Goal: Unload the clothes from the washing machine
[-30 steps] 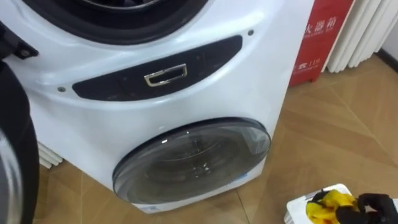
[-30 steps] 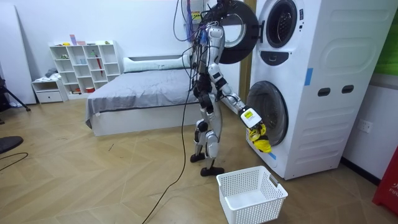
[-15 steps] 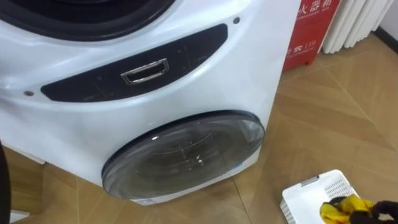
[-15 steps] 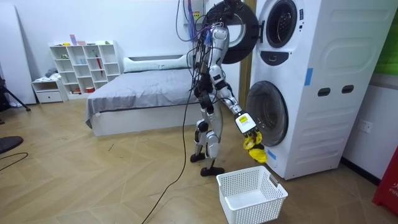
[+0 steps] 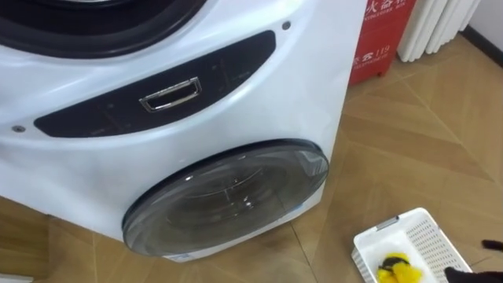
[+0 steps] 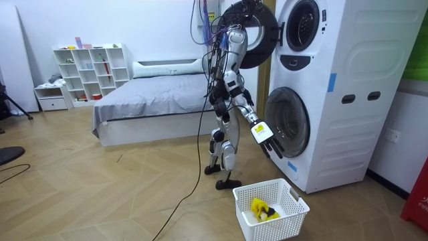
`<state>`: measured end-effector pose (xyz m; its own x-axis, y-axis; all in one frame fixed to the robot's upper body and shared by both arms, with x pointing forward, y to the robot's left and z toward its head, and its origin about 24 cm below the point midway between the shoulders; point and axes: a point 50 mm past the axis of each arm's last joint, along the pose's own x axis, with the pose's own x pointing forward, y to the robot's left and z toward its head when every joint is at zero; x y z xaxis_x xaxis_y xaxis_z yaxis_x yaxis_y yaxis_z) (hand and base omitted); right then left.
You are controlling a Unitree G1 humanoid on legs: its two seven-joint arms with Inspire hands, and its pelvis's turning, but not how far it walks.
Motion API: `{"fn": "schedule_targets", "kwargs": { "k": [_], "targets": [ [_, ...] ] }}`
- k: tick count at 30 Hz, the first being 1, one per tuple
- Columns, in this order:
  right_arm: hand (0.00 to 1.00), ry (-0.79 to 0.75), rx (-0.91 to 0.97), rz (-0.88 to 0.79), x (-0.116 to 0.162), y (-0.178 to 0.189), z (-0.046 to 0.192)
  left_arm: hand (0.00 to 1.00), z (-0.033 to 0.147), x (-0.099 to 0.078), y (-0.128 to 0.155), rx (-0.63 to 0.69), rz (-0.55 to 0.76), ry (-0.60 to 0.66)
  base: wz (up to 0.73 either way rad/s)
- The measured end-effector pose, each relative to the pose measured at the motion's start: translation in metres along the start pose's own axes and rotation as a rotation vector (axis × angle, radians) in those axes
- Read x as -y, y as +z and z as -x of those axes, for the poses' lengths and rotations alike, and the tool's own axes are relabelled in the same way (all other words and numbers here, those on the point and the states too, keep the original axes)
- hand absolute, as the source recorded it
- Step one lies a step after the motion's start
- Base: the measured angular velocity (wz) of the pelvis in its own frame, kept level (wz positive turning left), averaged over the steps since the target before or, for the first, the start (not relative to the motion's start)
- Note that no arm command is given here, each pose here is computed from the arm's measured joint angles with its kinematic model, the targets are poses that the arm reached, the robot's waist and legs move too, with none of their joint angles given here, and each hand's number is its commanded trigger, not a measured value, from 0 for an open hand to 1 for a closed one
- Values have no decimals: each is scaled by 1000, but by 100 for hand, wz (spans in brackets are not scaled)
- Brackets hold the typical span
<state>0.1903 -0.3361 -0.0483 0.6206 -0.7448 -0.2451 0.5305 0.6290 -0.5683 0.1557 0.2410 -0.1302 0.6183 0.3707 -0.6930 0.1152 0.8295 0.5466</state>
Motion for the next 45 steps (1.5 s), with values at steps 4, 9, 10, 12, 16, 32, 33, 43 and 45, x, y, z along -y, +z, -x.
{"fn": "schedule_targets", "kwargs": {
  "k": [4, 9, 10, 12, 16, 32, 33, 43, 45],
  "targets": [
    [0, -2, 1, -3, 0, 0, 0, 0, 0, 1, 0, 5, 2, -2, 0],
    [0, -1, 14, -10, 0, 3, 0, 0, 2, 2, -3, 4, 4, -5, 0],
    [0, 0, 15, -11, 0, 3, 0, 0, 2, 2, -4, 3, 4, -6, 0],
    [0, 1, 20, -21, 1, 3, 0, 0, 3, 3, -7, -2, 7, -8, 0],
    [0, 0, 2, -47, 2, 0, 1, 0, 6, 5, -12, -4, 22, -12, 3],
    [0, 292, -689, -21, -8, -153, 100, 0, 38, 12, -87, -199, 7, -37, 31],
    [0, 324, -706, -24, -11, -155, 104, 0, 40, 14, -92, -230, 14, -41, 19],
    [0, 587, -728, -29, -53, -149, 125, 0, 44, 25, -95, -280, 59, -51, 11],
    [0, 622, -724, -16, -56, -148, 126, 0, 45, 26, -97, -285, 58, -52, 0]
  ]
}}
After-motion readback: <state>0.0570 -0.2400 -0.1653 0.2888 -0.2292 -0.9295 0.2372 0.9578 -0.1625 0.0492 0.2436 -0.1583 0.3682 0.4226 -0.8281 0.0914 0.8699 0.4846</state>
